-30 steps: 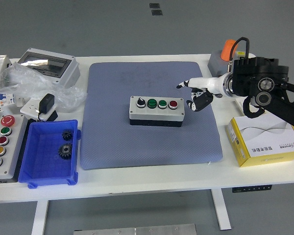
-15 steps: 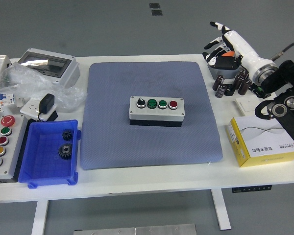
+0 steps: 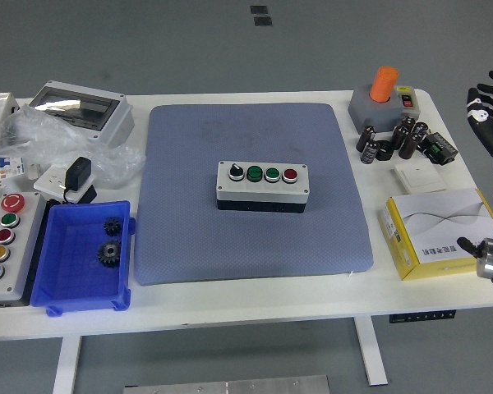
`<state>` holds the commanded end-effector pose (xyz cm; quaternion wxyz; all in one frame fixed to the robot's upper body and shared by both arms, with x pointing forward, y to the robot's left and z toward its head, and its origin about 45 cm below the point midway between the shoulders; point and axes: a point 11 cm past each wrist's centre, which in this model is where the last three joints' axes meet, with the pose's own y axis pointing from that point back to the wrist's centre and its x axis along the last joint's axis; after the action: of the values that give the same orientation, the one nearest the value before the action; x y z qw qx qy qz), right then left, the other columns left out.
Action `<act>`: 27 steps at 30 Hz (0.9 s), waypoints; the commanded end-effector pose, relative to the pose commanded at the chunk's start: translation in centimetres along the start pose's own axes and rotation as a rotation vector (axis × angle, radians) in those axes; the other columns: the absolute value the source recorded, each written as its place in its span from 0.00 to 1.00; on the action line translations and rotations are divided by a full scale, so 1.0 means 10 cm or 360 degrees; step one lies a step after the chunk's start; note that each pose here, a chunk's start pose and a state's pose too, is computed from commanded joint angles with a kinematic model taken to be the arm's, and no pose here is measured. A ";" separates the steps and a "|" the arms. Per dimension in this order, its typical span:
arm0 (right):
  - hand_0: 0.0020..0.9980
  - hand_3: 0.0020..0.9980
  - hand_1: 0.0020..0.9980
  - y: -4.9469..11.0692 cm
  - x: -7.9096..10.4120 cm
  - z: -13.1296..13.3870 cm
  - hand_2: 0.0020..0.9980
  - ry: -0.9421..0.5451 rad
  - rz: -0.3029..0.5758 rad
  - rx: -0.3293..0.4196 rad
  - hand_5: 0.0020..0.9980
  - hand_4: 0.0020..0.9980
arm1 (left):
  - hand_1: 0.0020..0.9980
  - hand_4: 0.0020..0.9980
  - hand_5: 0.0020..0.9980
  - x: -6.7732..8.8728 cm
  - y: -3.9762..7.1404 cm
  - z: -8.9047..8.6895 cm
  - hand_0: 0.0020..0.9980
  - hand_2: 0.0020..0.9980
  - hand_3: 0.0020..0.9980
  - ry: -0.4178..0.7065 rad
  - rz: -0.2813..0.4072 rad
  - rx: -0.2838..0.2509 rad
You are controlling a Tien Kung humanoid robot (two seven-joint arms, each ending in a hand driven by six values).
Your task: Pick up the button,place it on the desk,press the button,press the button
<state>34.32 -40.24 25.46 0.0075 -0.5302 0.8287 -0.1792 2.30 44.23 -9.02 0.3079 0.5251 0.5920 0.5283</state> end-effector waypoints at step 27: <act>0.86 0.80 0.79 0.10 0.19 -0.17 0.81 -0.0138 0.0196 0.0274 0.87 0.93 | 0.66 0.72 0.23 0.03 -0.10 -0.13 0.67 0.57 0.63 0.0035 0.0220 -0.0019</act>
<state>32.25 -41.04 27.09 0.0999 -0.4830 0.8401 -0.2260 0.72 44.24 -9.60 0.2672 0.5571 0.5546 0.5575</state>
